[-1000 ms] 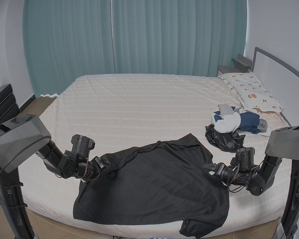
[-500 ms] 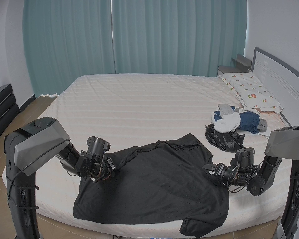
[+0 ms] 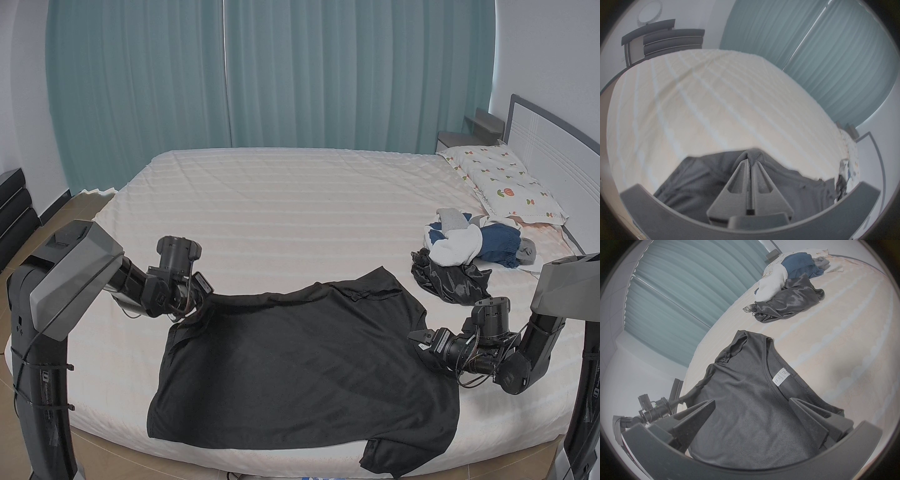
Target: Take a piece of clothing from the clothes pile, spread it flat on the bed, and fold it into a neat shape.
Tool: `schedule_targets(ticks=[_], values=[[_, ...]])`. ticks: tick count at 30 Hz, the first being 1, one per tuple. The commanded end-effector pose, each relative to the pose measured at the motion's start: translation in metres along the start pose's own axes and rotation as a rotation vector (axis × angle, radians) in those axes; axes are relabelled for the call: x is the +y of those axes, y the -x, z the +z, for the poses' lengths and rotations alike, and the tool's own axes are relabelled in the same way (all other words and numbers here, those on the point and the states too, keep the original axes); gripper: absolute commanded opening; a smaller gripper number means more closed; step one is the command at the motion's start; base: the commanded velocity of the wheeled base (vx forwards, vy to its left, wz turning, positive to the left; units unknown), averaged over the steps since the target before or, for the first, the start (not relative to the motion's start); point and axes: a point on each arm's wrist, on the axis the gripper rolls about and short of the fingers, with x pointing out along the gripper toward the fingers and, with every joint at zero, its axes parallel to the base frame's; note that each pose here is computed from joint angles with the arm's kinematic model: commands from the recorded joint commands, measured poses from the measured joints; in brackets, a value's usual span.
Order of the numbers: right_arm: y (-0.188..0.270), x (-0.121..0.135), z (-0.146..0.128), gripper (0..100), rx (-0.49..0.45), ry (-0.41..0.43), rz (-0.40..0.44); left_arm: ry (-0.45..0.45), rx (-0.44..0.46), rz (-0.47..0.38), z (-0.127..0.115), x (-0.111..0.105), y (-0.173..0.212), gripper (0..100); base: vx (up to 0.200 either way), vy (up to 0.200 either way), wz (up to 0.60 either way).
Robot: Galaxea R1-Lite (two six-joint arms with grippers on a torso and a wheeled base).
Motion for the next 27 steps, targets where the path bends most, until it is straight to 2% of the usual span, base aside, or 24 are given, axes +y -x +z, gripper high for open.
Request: schedule_targets(ticks=[1, 3, 8, 12, 17, 18, 24, 27], values=[[0.000, 0.001, -0.001, 100, -0.009, 0.005, -0.011, 0.060, -0.134, -0.042, 0.055, 0.000, -0.019, 0, 0.000, 0.000, 0.00], [0.000, 0.002, -0.003, 100, -0.005, 0.009, -0.010, 0.057, -0.158, -0.045, 0.062, 0.001, -0.033, 0, 0.000, 0.000, 0.00], [0.001, 0.000, -0.004, 100, -0.005, 0.005, -0.020, 0.047, -0.186, -0.045, 0.062, 0.005, -0.071, 0, 0.000, 0.000, 0.00], [0.000, -0.003, -0.006, 100, 0.002, 0.002, -0.030, 0.057, -0.208, -0.055, 0.063, 0.007, -0.088, 0, 0.000, 0.000, 0.00], [0.000, -0.003, -0.006, 100, 0.000, 0.001, -0.028, 0.064, -0.223, -0.008, 0.062, 0.018, -0.101, 0, 0.000, 0.000, 0.00], [0.000, -0.002, -0.006, 100, -0.003, 0.002, -0.024, 0.066, -0.228, 0.000, 0.062, 0.020, -0.103, 100, 0.000, 0.000, 0.00], [0.003, 0.000, -0.004, 100, -0.033, 0.008, 0.003, 0.088, -0.230, 0.024, 0.069, 0.031, -0.102, 100, 0.000, 0.000, 0.00], [0.003, 0.001, -0.003, 100, -0.045, 0.009, 0.004, 0.108, -0.229, 0.025, 0.076, 0.032, -0.090, 100, 0.000, 0.000, 0.00]])
